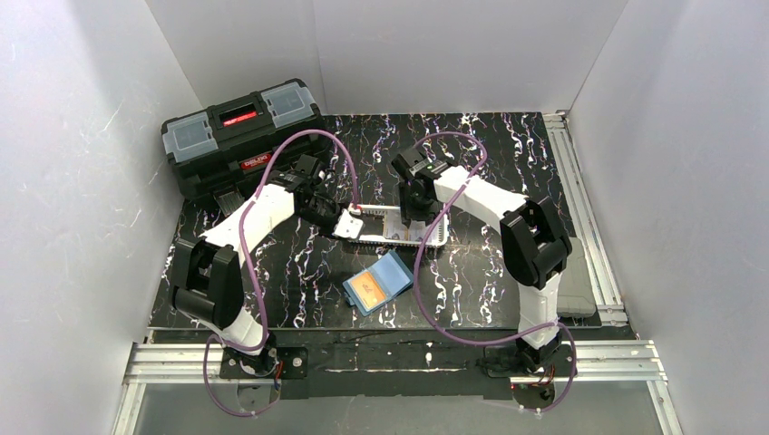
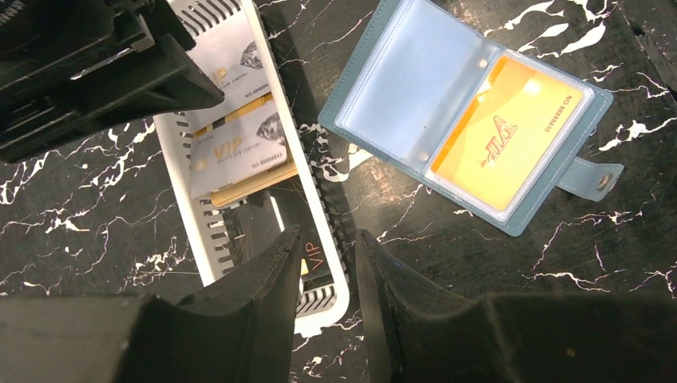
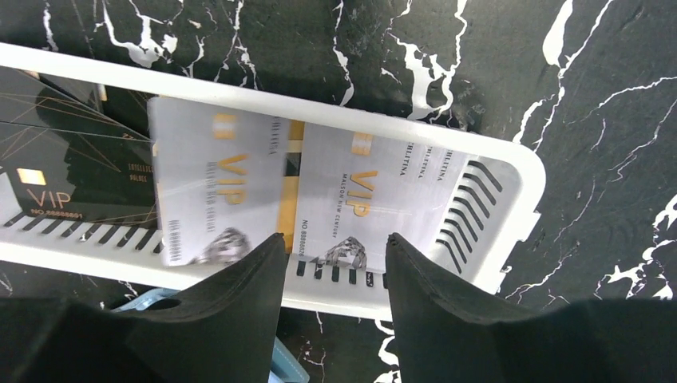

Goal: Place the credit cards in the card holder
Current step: Pick up the credit card from the storage box.

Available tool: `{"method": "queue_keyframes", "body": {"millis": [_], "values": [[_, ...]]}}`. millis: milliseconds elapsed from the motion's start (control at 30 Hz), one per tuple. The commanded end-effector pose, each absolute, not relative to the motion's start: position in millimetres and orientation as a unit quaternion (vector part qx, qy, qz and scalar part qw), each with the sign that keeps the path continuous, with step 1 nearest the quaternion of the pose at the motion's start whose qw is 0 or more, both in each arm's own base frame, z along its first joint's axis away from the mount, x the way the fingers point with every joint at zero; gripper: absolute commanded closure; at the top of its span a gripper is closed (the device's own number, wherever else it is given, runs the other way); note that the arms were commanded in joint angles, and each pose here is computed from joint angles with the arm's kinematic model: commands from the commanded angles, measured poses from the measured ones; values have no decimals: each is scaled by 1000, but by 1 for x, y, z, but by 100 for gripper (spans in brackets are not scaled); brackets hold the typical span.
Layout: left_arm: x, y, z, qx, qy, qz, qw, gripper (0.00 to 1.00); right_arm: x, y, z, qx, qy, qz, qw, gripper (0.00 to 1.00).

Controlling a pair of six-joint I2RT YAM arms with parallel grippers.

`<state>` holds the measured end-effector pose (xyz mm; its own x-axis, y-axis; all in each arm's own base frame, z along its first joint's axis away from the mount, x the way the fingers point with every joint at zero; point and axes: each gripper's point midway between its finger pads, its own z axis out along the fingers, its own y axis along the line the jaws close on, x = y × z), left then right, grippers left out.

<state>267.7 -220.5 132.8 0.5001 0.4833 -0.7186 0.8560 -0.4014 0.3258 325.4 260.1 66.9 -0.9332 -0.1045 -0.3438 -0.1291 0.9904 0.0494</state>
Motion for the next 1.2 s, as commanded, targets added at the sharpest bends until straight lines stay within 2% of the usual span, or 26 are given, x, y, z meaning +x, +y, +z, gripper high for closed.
{"method": "queue_keyframes", "body": {"millis": [0, 167, 300, 400, 500, 667, 833, 1167], "values": [[262, -227, 148, 793, 401, -282, 360, 70, 328, 262, 88, -64, 977, 51, 198, 44], [261, -227, 143, 799, 395, -280, 357, 70, 326, 268, 82, -70, 977, 64, 191, 39], [270, -227, 132, 807, 391, -262, 358, 70, 327, 287, 88, -87, 970, 118, 193, 35], [281, -227, 124, 814, 383, -242, 363, 70, 326, 301, 87, -98, 968, 149, 175, 27], [285, -229, 123, 818, 376, -237, 366, 70, 324, 310, 85, -105, 967, 166, 159, 23], [282, -228, 124, 817, 379, -241, 361, 71, 319, 310, 72, -108, 973, 155, 130, 21], [279, -225, 124, 818, 380, -243, 357, 72, 316, 306, 66, -121, 977, 112, 138, 19], [277, -224, 127, 819, 379, -242, 357, 74, 308, 316, 58, -185, 971, 27, 148, 25]]}}
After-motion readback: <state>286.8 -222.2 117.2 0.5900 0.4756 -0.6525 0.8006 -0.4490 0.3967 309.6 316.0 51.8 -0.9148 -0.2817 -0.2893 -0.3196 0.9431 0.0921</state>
